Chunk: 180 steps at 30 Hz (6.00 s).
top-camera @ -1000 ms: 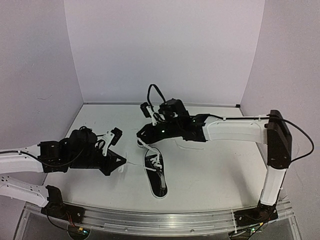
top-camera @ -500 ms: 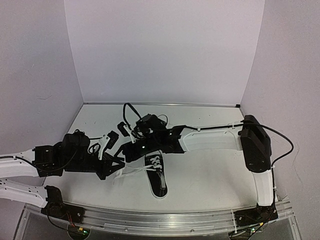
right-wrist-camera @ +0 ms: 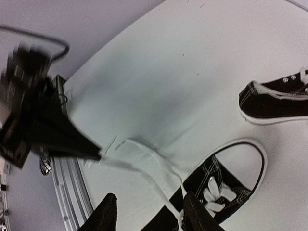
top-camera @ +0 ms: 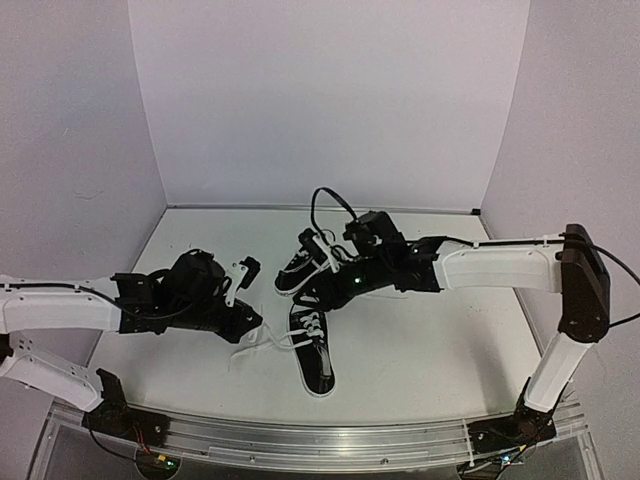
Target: Tie the shoes
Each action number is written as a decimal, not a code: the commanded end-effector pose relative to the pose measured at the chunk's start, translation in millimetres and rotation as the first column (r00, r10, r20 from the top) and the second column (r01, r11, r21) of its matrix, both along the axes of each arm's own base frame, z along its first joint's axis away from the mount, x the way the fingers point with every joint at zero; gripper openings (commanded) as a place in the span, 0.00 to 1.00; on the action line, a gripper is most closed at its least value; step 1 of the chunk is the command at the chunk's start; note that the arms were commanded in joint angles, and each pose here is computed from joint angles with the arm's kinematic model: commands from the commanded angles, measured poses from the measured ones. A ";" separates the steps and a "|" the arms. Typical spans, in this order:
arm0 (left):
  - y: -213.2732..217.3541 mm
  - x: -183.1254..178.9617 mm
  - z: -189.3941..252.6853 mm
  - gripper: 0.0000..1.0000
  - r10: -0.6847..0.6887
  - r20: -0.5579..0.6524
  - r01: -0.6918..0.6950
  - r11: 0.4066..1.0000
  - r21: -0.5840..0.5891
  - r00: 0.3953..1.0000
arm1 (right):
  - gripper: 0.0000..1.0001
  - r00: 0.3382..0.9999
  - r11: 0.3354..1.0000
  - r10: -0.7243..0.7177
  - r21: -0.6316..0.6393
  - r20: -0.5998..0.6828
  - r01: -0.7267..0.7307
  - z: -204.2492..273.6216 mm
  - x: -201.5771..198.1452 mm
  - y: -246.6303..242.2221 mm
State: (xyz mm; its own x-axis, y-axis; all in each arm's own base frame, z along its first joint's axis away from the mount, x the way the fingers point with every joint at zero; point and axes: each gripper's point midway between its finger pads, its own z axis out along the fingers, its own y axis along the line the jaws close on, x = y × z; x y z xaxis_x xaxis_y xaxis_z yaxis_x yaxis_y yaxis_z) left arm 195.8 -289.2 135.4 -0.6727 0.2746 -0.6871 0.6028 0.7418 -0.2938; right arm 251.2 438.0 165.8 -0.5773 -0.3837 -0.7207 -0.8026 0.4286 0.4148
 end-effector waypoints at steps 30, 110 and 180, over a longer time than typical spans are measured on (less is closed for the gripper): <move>-33.9 60.7 0.0 0.00 0.048 -0.256 -0.116 0.959 -0.260 0.965 | 0.27 0.930 0.858 0.215 -0.513 0.298 -0.034 -103.0 -17.1 -11.5; -123.8 12.9 -23.0 0.00 -0.422 -0.321 0.182 0.801 -0.571 0.848 | 0.47 0.997 0.997 -0.067 -0.035 -0.035 0.066 -49.1 -57.6 -25.1; 3.9 6.9 -76.2 0.51 -0.080 -0.270 0.163 0.940 0.299 0.959 | 0.00 0.968 0.950 -0.247 -0.207 -0.043 0.234 -97.0 -47.7 -59.5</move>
